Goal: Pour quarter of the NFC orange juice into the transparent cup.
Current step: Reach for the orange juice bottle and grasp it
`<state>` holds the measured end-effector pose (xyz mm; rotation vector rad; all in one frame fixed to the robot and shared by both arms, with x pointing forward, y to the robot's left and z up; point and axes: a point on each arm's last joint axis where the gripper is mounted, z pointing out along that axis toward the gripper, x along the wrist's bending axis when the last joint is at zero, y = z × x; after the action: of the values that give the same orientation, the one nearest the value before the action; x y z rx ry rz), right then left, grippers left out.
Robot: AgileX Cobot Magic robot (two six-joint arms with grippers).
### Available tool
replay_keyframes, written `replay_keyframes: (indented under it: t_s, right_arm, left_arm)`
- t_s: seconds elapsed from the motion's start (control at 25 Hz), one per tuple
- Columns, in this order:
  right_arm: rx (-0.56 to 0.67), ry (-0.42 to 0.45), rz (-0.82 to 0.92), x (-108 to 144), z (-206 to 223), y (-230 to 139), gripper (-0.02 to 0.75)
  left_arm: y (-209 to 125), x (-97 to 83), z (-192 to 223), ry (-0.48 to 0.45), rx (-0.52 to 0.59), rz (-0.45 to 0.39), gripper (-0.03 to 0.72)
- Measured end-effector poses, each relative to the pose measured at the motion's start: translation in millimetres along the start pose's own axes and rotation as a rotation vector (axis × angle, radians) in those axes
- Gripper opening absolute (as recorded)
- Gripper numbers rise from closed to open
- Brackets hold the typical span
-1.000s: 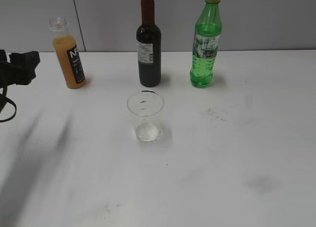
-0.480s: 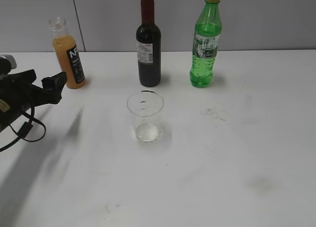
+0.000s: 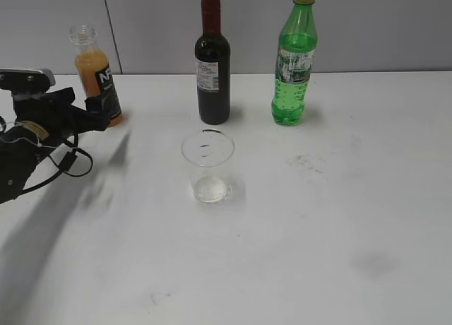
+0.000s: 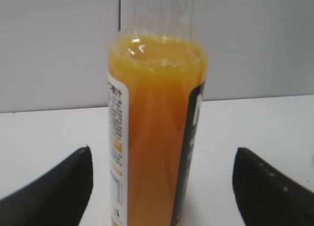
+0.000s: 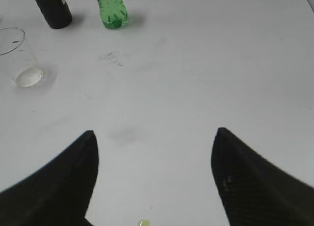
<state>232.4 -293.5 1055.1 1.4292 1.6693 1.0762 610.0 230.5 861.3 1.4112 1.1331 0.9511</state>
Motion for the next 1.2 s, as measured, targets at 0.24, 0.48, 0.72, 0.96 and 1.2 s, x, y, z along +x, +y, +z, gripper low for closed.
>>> replay_keyframes:
  t_s: [0.24, 0.48, 0.72, 0.96, 1.2]
  right_arm:
    - [0.0, 0.0, 0.0, 0, 0, 0, 0.552]
    - [0.0, 0.0, 0.0, 0, 0, 0, 0.552]
    - [0.0, 0.0, 0.0, 0, 0, 0, 0.552]
    - [0.0, 0.0, 0.0, 0, 0, 0, 0.552]
    - [0.0, 0.0, 0.0, 0, 0, 0, 0.552]
  left_arm:
    - [-6, 2.9, 36, 0.003, 0.007, -0.015, 0.688]
    - [-15, 5.2, 62, 0.007, 0.03, -0.017, 0.686]
    - [-17, 5.5, 66, 0.006, 0.021, -0.02, 0.65]
    - [-13, 5.4, 66, 0.004, -0.031, -0.021, 0.464]
    - [-15, 5.0, 61, 0.002, -0.044, -0.023, 0.465]
